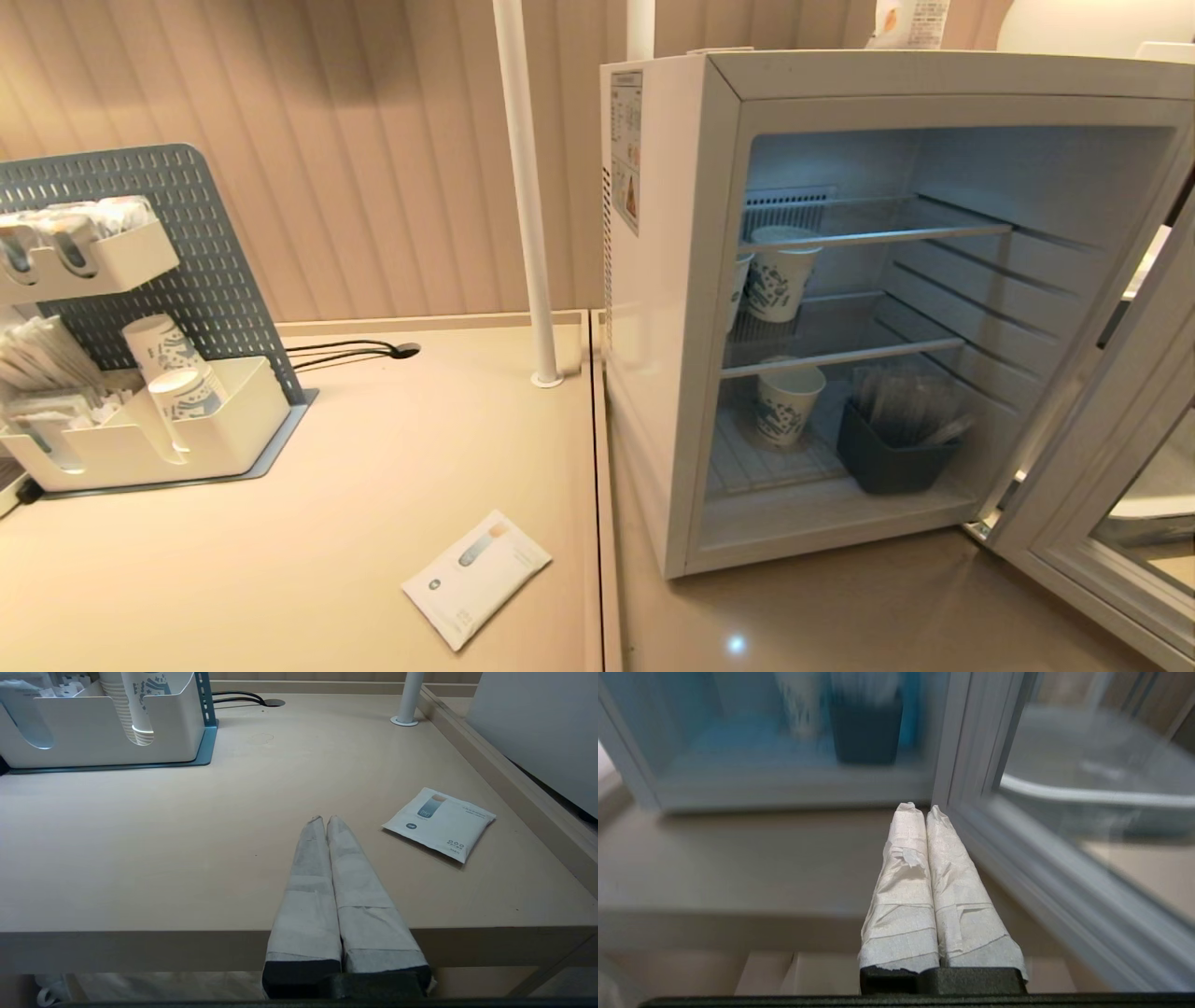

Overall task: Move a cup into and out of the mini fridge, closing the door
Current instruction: Close the freezer door

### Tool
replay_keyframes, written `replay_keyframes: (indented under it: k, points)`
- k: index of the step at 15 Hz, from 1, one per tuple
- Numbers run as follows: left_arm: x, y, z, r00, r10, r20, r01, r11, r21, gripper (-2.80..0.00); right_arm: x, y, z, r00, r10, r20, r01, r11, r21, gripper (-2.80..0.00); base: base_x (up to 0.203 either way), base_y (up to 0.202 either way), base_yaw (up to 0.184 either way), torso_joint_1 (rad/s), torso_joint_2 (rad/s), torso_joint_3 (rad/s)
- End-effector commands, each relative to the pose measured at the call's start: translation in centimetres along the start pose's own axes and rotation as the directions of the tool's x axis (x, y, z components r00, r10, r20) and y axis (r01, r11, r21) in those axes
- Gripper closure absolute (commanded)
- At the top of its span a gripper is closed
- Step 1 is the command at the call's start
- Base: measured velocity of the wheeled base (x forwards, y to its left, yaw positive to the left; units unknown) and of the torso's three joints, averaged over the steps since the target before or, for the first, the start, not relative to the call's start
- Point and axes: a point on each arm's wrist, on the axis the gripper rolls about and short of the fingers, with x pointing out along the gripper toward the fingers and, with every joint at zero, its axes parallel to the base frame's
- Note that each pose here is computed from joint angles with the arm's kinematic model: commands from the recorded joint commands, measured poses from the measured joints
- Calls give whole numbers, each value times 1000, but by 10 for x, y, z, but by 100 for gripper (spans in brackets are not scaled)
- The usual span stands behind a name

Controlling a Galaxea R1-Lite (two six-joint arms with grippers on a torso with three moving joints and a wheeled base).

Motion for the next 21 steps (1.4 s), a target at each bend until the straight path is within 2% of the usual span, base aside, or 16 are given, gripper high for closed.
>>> replay_keyframes:
  k: [1, 16, 21]
  points:
    - [0, 0, 0, 1000, 0, -1, 0, 1000, -1, 0, -1, 0, -4, 999, 3, -53, -3, 1000, 2, 0, 0, 0, 0, 0, 0, 0]
    - [0, 0, 0, 1000, 0, -1, 0, 1000, -1, 0, -1, 0, -4, 998, 0, -56, 1, 1000, 19, 0, 0, 0, 0, 0, 0, 0]
    - [0, 0, 0, 1000, 0, 0, 0, 1000, -1, 0, -1, 0, -4, 998, 0, -56, 1, 1000, 20, 0, -177, 0, -1, 4, 1, 3]
